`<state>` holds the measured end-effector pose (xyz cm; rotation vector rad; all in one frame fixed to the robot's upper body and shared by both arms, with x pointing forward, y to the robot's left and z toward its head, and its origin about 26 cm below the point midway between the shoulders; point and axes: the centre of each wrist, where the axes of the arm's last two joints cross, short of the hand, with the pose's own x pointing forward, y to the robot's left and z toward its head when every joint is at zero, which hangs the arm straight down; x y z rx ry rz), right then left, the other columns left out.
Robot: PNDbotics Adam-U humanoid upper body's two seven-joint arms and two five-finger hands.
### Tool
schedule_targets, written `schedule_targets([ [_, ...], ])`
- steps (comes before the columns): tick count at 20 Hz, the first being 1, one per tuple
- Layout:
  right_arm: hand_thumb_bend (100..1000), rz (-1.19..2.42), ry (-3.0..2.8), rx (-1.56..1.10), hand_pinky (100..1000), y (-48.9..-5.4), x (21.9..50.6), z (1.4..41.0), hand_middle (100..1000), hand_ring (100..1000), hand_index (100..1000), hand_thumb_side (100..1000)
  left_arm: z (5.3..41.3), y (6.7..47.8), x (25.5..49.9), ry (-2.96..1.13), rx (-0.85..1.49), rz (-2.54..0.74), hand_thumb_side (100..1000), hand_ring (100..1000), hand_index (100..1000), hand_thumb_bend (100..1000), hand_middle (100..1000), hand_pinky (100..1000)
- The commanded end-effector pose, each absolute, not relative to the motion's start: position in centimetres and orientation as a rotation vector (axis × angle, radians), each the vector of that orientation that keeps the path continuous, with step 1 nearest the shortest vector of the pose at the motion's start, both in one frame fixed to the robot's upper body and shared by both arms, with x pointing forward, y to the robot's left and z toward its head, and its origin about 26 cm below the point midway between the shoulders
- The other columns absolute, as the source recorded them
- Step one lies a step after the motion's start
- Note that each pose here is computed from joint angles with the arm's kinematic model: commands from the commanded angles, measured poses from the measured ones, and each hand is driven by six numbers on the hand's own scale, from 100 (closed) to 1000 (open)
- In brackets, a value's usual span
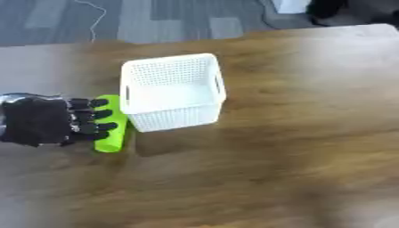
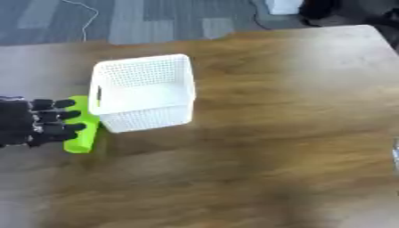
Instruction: Pick up objects on the table and place them in the box.
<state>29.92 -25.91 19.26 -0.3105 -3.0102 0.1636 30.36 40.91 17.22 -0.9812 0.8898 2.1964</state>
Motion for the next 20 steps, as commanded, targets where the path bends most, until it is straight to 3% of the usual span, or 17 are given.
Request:
schedule_targets([
  [1, 285, 0.163, -3.044, -0.299, 348, -25.8, 29.9, 20.1, 495, 467, 574, 1000, 17.3, 41.7, 30.4, 1.075, -0.69, 2.246, 588, 964, 1000, 867, 1000, 973],
  [7, 284, 0.157, -3.049, -0.288, 347, -25.6, 29.9, 20.2, 495, 467, 574, 1000, 16.8, 42.8, 30.6, 1.04, -0.736, 2.27, 603, 967, 1000, 881, 1000, 947],
  [10, 284, 0.152, -3.051, -0.282, 347, -25.5, 29.9, 20.3, 495, 467, 574, 1000, 16.6, 42.8, 30.7, 1.048, -0.748, 2.266, 601, 940, 1000, 890, 1000, 877],
  [13, 283, 0.15, -3.052, -0.279, 346, -25.5, 30.0, 20.3, 495, 467, 574, 1000, 16.5, 42.8, 30.7, 1.056, -0.75, 2.266, 565, 890, 1000, 864, 988, 802],
  [14, 283, 0.15, -3.053, -0.279, 346, -25.5, 30.0, 20.3, 495, 466, 574, 1000, 16.5, 42.9, 30.7, 1.061, -0.753, 2.267, 533, 842, 1000, 850, 957, 714],
  [15, 283, 0.15, -3.053, -0.278, 346, -25.5, 30.0, 20.3, 495, 466, 574, 1000, 16.4, 43.0, 30.7, 1.067, -0.757, 2.27, 544, 858, 1000, 850, 967, 742],
  [16, 283, 0.15, -3.053, -0.278, 346, -25.5, 30.0, 20.3, 495, 466, 574, 1000, 16.4, 43.1, 30.7, 1.072, -0.76, 2.273, 502, 797, 1000, 830, 930, 600],
  [17, 283, 0.151, -3.052, -0.278, 346, -25.5, 30.0, 20.3, 495, 466, 574, 1000, 16.4, 43.2, 30.7, 1.079, -0.764, 2.277, 500, 796, 1000, 845, 932, 576],
  [19, 282, 0.152, -3.05, -0.28, 346, -25.5, 29.9, 20.2, 495, 466, 574, 1000, 16.5, 43.5, 30.8, 1.093, -0.778, 2.279, 519, 833, 1000, 873, 952, 652],
  [20, 282, 0.153, -3.049, -0.282, 345, -25.5, 29.9, 20.2, 495, 466, 574, 1000, 16.6, 43.6, 30.8, 1.1, -0.786, 2.279, 519, 847, 1000, 870, 952, 754],
])
